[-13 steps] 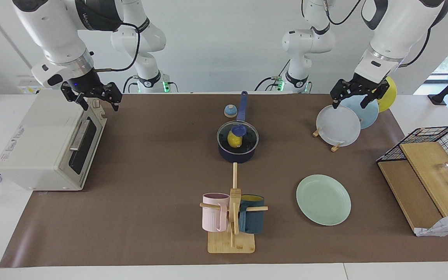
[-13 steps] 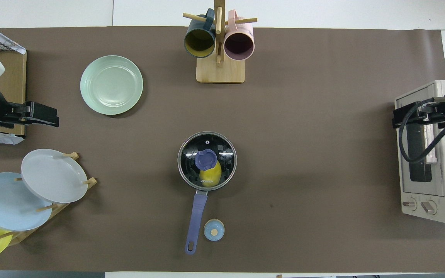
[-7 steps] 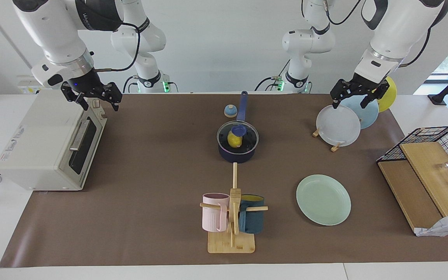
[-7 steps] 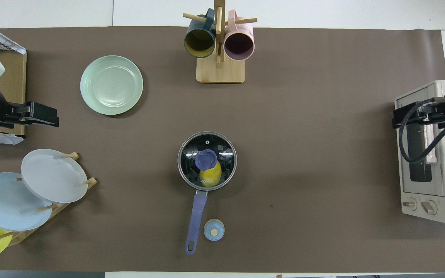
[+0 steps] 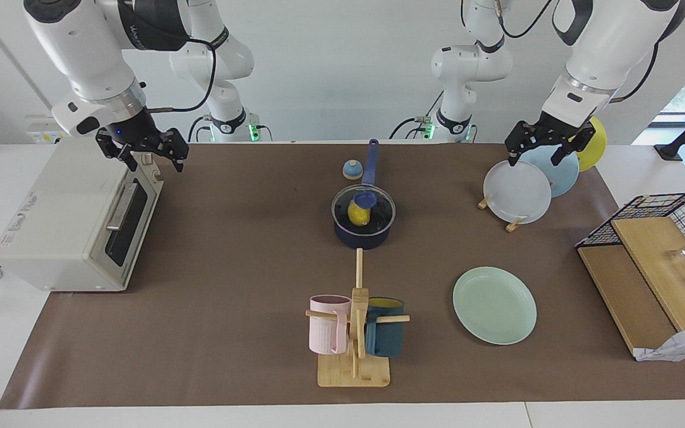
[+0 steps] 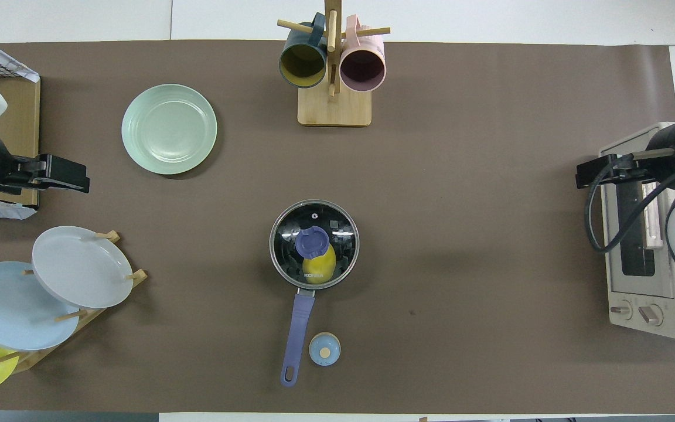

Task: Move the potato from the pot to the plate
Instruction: 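Reach the right gripper to the glass lid knob and grasp it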

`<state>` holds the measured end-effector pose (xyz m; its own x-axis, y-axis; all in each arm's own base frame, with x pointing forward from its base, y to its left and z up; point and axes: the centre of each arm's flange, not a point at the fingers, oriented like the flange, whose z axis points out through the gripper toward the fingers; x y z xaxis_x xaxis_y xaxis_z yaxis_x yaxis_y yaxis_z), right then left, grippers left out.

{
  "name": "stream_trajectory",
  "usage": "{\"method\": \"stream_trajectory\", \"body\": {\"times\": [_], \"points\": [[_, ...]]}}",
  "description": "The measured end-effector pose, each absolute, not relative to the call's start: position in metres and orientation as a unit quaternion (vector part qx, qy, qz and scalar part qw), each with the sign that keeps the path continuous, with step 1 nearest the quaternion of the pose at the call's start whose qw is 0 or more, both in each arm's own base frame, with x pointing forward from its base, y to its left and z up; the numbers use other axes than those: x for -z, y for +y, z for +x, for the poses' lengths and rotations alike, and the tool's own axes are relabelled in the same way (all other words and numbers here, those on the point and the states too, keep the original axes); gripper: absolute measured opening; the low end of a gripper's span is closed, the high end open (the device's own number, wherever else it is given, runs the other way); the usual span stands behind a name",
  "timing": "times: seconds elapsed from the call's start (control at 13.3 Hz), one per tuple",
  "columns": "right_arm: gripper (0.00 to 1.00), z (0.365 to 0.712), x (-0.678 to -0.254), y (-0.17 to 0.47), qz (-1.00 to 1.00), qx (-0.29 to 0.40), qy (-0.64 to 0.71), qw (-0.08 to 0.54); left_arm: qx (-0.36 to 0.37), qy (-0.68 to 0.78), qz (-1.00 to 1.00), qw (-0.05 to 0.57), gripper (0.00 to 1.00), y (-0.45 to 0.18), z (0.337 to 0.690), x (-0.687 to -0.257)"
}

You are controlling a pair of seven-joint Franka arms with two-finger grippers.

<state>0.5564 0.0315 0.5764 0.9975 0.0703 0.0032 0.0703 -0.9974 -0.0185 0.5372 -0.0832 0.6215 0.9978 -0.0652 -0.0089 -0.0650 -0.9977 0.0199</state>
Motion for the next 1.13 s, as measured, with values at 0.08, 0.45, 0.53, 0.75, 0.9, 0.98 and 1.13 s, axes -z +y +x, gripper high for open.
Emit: {"method": "stream_trajectory", "body": {"times": [0.08, 0.45, 0.53, 0.75, 0.9, 0.98, 1.13], "points": [[1.00, 0.556, -0.572, 0.058, -0.999, 0.001, -0.048, 0.015, 0.005, -0.033, 0.999, 0.010, 1.00, -0.083, 0.537, -0.621], [1.00, 0.535, -0.562, 0.232, -0.999, 0.003, -0.046, 0.020, 0.005, -0.033, 0.999, 0.010, 1.00, -0.083, 0.537, -0.621], [1.00, 0.532, -0.557, 0.263, -0.999, 0.003, -0.038, 0.021, 0.005, -0.033, 0.999, 0.010, 1.00, -0.083, 0.537, -0.621], [1.00, 0.519, -0.520, 0.357, -0.999, 0.013, -0.036, 0.029, 0.005, -0.033, 0.999, 0.010, 1.00, -0.083, 0.537, -0.621], [1.00, 0.506, -0.500, 0.397, -0.999, 0.016, -0.028, 0.030, 0.005, -0.033, 0.999, 0.010, 1.00, -0.083, 0.537, -0.621], [1.00, 0.500, -0.496, 0.408, -0.999, 0.019, -0.034, 0.027, 0.005, -0.033, 0.999, 0.010, 1.00, -0.083, 0.537, -0.621], [1.00, 0.495, -0.485, 0.422, -0.998, 0.033, -0.050, 0.020, 0.005, -0.033, 0.999, 0.010, 1.00, -0.083, 0.537, -0.621]]}}
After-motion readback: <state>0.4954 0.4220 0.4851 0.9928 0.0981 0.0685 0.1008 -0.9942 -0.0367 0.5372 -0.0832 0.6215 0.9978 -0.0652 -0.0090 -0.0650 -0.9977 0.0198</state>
